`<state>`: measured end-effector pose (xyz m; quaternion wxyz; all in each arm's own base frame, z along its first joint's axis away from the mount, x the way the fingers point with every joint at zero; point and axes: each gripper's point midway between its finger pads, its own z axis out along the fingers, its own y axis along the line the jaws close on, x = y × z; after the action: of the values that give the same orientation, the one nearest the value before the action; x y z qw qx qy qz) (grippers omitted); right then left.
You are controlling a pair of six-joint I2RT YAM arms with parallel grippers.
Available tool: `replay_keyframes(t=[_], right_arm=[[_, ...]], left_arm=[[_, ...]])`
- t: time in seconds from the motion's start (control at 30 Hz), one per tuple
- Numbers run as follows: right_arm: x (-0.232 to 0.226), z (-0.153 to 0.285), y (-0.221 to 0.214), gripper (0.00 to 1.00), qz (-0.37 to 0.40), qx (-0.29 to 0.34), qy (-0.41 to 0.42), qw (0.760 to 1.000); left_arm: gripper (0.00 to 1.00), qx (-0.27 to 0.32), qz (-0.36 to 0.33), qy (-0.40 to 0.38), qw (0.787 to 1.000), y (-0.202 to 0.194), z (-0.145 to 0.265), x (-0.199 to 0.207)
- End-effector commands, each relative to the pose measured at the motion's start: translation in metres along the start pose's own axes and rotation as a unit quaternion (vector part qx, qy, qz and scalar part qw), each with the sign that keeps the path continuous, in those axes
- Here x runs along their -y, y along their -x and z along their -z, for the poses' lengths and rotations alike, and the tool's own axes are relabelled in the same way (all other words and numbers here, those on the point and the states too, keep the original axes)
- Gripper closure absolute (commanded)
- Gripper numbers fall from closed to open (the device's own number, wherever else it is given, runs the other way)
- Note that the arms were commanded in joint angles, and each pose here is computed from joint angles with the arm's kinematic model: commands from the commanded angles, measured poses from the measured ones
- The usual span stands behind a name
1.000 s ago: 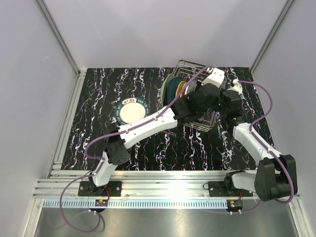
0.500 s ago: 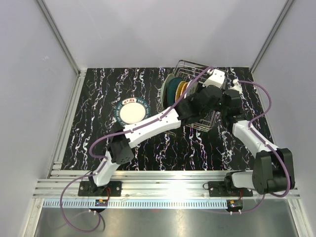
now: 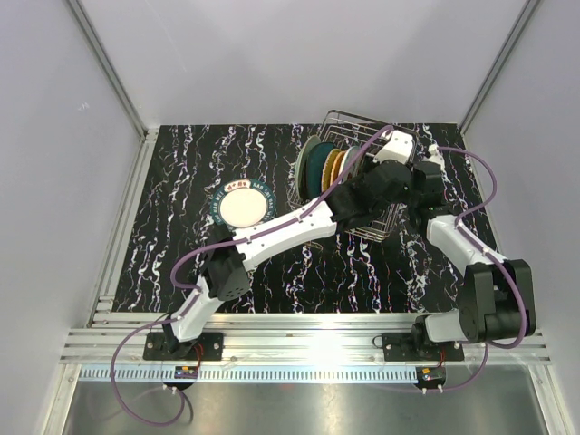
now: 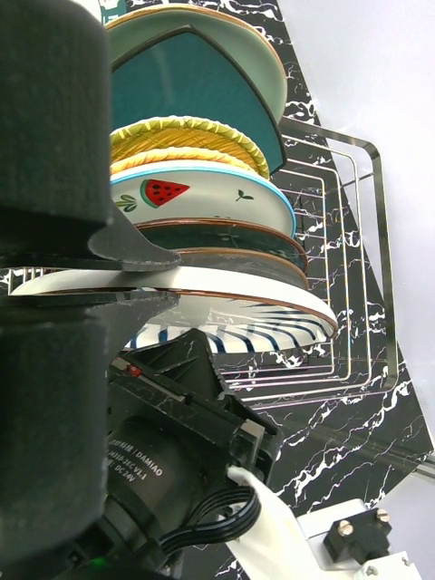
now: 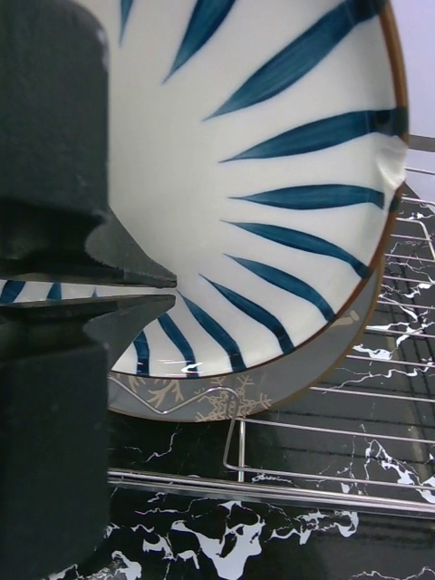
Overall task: Load the plates into the dish rack
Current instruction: Insert the plate into the dish rack
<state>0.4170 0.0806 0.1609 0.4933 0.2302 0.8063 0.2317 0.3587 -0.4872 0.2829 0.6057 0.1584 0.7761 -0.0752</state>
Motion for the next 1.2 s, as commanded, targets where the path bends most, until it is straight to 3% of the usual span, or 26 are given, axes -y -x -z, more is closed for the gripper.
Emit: replay_keyframes(t=[0.0, 0.23, 0.3, 0.53, 0.8, 1.17], right_arm=[[-0.036, -0.004, 0.025, 0.86, -0.002, 0.022, 0.062, 0.998], [-0.029, -0.009, 0.023, 0.85, -0.004, 0.015, 0.057, 0.998], [-0.027, -0.011, 0.02, 0.85, -0.004, 0.011, 0.054, 0.998], [-0.02, -0.016, 0.013, 0.85, -0.007, -0.001, 0.049, 0.999], [-0.012, -0.018, 0.012, 0.85, -0.008, -0.004, 0.038, 0.999], [-0.016, -0.011, 0.02, 0.85, -0.003, -0.001, 0.04, 0.999]], left_arm=[[1.0, 0.112, 0.147, -0.041, 0.982, 0.087, 0.021, 0.02], [1.0, 0.105, 0.142, -0.047, 0.983, 0.078, 0.014, 0.023], [0.94, 0.097, 0.135, -0.044, 0.985, 0.068, 0.009, 0.023], [0.91, 0.078, 0.121, -0.035, 0.989, 0.044, -0.002, 0.021], [0.64, 0.064, 0.106, -0.026, 0.992, 0.028, -0.007, 0.015], [0.52, 0.08, 0.104, -0.018, 0.991, 0.046, 0.012, -0.005]])
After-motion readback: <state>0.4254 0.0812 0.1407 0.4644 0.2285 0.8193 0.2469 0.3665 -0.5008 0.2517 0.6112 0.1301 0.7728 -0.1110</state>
